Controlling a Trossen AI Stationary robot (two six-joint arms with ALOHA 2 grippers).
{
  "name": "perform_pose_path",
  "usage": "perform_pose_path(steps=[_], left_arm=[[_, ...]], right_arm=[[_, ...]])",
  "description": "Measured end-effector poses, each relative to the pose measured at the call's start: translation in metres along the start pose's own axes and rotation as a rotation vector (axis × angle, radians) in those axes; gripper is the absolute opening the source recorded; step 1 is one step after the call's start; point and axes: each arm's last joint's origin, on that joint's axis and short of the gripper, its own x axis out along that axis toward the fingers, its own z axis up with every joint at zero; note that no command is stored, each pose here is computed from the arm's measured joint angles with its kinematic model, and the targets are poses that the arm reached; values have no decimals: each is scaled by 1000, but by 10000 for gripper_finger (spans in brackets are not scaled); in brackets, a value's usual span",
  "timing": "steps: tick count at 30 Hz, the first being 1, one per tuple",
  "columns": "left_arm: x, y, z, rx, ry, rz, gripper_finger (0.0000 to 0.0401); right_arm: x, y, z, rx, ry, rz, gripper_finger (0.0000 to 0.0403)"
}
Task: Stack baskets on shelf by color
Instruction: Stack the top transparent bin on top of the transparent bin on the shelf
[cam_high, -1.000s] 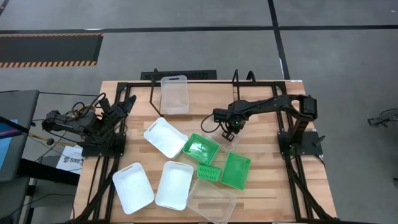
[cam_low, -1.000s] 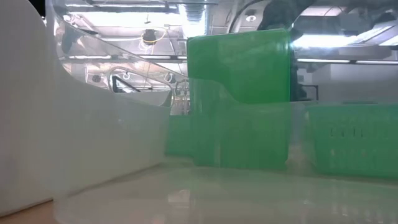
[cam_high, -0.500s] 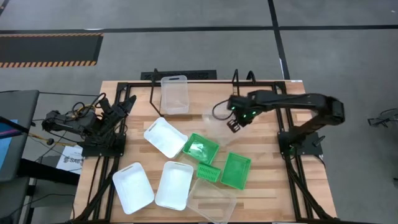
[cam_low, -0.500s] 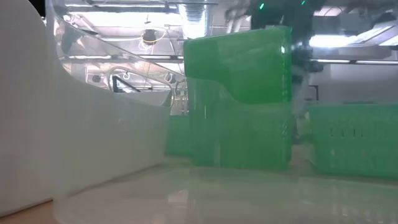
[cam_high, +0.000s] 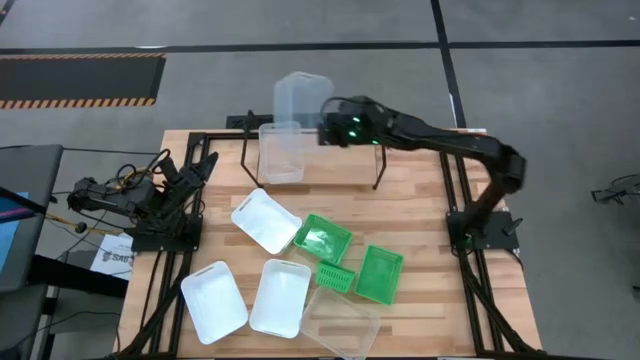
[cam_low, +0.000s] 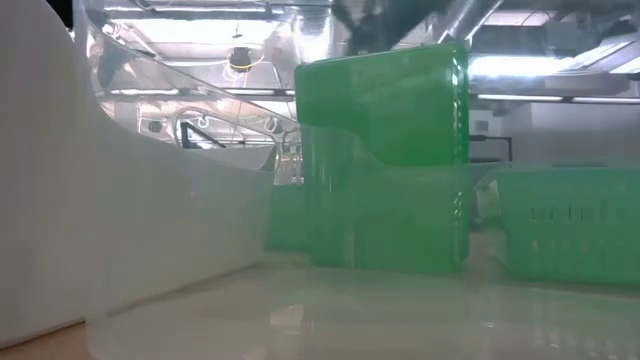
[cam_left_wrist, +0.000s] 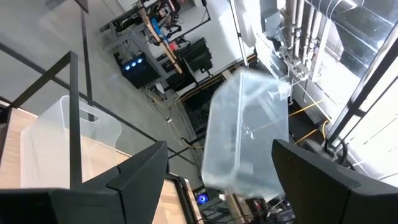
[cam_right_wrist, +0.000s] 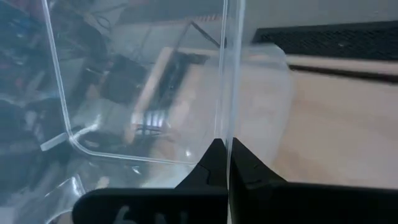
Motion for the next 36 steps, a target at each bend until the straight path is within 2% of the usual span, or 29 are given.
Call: perform_pose_path(steps=[7,14,22,30,36], left_arm=[[0,0,0,3,1,0,279],[0,0,0,3,2,0,279],[0,0,-1,8,6,0,279],[0,1,-1,11,7,1,279],[0,1,-1,11,6,2,279]], right_arm=[[69,5,5,1,73,-32,1],[104,-4,-5,0,164,-131,1],[111,-12,-16,-7,224,-227,0],[110,-12,-17,-11,226,-239,0],[117,-11,-28,-8,252,-250,1]])
